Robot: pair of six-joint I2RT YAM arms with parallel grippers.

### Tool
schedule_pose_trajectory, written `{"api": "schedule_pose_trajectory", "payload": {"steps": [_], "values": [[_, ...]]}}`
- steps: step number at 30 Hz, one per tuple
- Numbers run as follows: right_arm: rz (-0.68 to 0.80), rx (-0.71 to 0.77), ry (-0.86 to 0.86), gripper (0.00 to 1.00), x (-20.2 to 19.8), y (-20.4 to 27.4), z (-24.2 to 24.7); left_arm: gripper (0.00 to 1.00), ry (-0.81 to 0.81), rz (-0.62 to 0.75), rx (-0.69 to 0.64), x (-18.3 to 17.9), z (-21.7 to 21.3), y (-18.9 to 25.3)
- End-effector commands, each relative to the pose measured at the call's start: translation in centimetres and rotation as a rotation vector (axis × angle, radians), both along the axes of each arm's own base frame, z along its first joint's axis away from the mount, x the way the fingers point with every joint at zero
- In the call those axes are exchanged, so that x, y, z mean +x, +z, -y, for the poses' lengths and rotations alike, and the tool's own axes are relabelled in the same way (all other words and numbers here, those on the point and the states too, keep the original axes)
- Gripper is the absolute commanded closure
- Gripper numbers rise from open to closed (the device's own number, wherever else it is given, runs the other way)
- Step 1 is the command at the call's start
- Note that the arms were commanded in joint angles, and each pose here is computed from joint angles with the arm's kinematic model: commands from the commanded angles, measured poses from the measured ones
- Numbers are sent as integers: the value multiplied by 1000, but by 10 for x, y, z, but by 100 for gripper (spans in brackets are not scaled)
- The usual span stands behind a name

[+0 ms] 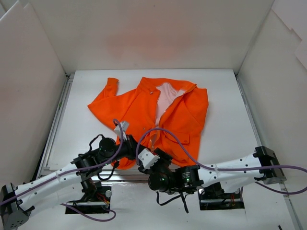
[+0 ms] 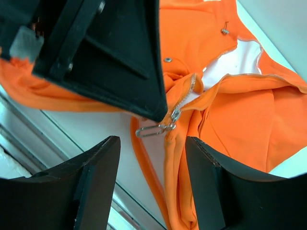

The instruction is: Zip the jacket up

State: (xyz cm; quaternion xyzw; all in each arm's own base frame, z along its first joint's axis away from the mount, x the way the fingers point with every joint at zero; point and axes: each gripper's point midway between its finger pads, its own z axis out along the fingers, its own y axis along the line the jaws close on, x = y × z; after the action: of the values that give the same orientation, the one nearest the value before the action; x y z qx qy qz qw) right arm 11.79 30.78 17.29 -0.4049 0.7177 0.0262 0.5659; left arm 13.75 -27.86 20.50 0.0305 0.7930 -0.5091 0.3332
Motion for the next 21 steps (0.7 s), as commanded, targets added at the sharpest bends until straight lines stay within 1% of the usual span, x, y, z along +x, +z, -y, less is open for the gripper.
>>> {"api": "schedule_pose_trajectory", "payload": {"steps": [1,5,10,13,14,17,19,20,21], "values": [[45,139,-77,43,6,21,-8,100,-36,44,-133,-3,9,41],[55,133,-84,48,7,17,-12,100,-38,38,-133,-3,9,39],[35,104,-66,48,3,8,-21,100,-34,39,-139,-4,8,40],[49,100,-93,49,5,8,-18,100,-34,41,-142,-4,8,41],[56,99,-106,52,7,8,-16,100,-36,40,-141,-4,8,40],[74,111,-141,56,10,13,-10,100,-36,41,-142,-5,7,40],[78,118,-155,67,11,15,-7,100,-32,42,-139,-4,6,40],[75,123,-157,76,10,15,-6,100,-32,44,-140,-5,6,41],[76,116,-161,78,11,15,-5,100,-29,46,-139,-4,5,41]]}}
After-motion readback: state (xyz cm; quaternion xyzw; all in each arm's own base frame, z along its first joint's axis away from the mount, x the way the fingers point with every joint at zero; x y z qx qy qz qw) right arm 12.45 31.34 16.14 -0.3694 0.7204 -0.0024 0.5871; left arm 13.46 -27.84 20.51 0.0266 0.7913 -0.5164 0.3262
